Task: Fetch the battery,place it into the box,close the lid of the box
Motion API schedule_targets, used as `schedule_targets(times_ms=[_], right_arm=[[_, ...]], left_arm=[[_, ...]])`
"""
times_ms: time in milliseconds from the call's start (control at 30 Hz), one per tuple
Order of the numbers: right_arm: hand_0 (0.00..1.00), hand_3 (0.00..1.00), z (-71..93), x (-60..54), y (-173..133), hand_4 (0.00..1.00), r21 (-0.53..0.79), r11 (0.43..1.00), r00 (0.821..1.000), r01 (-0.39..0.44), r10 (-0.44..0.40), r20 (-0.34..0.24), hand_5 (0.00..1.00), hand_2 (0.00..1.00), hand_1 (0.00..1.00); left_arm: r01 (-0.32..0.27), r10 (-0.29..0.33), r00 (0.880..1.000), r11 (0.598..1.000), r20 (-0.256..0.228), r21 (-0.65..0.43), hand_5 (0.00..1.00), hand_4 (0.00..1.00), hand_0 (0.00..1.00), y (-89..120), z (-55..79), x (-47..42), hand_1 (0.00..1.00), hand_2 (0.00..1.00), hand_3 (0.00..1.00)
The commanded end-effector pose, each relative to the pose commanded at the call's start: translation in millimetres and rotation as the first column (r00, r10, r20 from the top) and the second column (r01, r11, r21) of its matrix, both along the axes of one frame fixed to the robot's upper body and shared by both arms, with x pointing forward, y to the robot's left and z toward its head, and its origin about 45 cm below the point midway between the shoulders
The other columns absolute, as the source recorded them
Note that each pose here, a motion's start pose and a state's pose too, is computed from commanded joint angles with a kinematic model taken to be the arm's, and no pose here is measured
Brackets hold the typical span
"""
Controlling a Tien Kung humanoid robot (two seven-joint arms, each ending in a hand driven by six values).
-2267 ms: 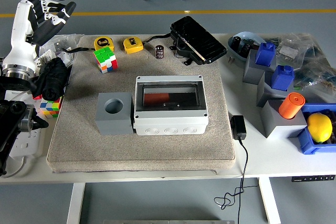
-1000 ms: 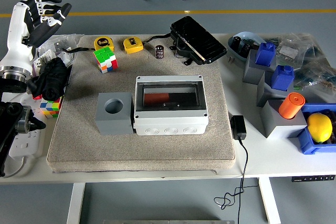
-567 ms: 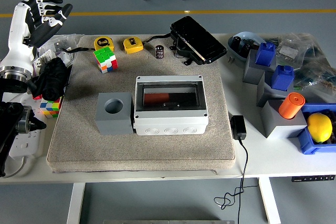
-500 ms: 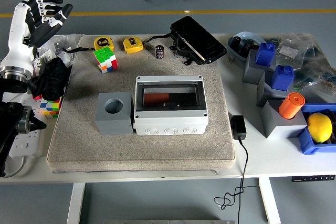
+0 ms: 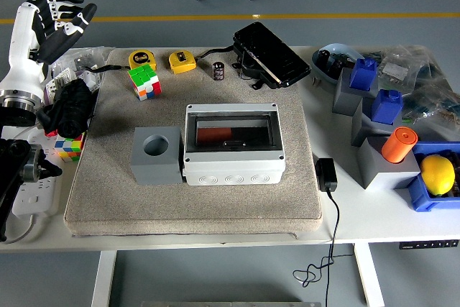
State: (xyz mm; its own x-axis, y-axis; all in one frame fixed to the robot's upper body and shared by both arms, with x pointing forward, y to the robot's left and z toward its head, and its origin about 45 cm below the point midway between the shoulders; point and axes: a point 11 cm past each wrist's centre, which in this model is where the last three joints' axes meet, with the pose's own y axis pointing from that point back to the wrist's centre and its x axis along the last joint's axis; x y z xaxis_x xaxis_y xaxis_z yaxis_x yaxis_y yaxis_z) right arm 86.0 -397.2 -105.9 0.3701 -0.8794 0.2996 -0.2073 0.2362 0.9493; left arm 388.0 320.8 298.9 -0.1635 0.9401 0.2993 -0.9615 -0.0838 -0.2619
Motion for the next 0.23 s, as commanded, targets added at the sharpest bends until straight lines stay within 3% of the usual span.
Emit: schedule_targets(times_ms=[233], right_arm=[[0.599, 0.519, -0.3, -0.9, 0.6, 0.920, 0.001, 1.000, 1.000, 0.000, 0.000, -0.002, 0.453, 0.575, 0.588]], left_arm=[[0.001, -0.001, 1.000, 1.000, -0.006, 0.001, 0.568, 0.966, 0.339, -0.2, -1.8, -0.5, 0.524, 0.506, 0.526]])
